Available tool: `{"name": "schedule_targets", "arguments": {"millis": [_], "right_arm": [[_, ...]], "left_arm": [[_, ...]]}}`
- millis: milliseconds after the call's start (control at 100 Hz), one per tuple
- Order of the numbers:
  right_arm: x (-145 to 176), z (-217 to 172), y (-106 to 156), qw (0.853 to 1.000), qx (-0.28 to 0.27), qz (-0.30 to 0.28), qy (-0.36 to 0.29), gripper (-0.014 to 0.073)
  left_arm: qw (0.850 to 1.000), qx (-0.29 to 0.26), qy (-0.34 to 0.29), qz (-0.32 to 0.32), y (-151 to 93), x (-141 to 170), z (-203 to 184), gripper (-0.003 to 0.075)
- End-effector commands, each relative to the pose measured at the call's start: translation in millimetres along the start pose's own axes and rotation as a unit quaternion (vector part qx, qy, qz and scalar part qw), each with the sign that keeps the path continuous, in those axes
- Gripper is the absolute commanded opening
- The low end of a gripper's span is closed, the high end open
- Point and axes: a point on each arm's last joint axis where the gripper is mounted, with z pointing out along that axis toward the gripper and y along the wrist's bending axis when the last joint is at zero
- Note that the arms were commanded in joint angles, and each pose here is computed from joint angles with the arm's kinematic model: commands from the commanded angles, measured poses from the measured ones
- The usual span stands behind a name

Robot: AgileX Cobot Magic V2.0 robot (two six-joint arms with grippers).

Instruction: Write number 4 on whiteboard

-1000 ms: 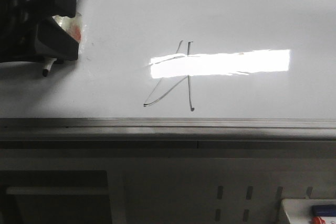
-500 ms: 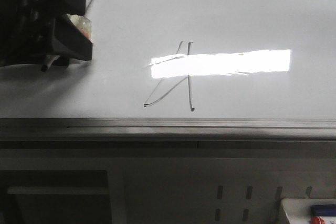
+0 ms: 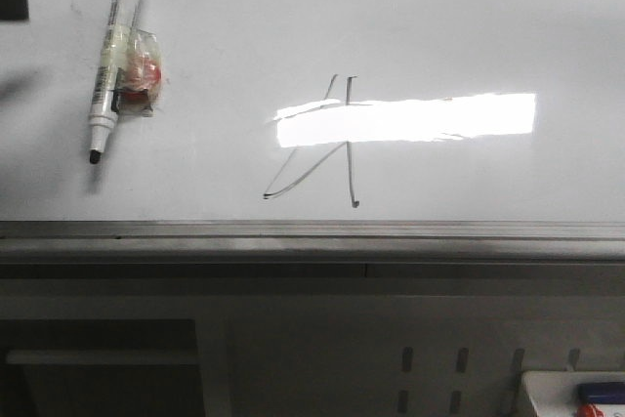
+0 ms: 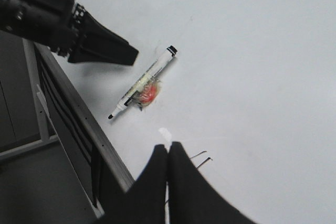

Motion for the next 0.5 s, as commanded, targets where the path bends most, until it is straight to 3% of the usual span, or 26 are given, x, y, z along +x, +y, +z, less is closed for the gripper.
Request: {"name": "schedule_targets", "arguments": {"millis": [0, 100, 200, 400, 490], "right_arm": [[-13, -3, -8, 0.998, 0.037, 0.006, -0.050, -0.0064], [-9, -1, -9, 0.997, 0.048, 0.008, -0.053, -0.0064], [1, 0, -8, 0.997, 0.052, 0.010, -0.048, -0.0064], [36, -6, -6, 0.992, 0.102, 0.020, -0.072, -0.0064], [51, -13, -8, 0.983, 0.146, 0.042, -0.107, -0.0064]], "left_arm": [[0.997, 0.013, -0.072, 0.018, -5, -24, -26, 0.0503], [0.990, 0.027, -0.125, 0.054, -7, -35, -52, 0.0449], [0.983, 0.048, -0.158, 0.082, -9, -39, -74, 0.0347], [0.977, 0.102, -0.149, 0.111, -6, -13, -103, -0.0022], [0.977, 0.111, -0.133, 0.123, -1, 4, -106, -0.0020]]}}
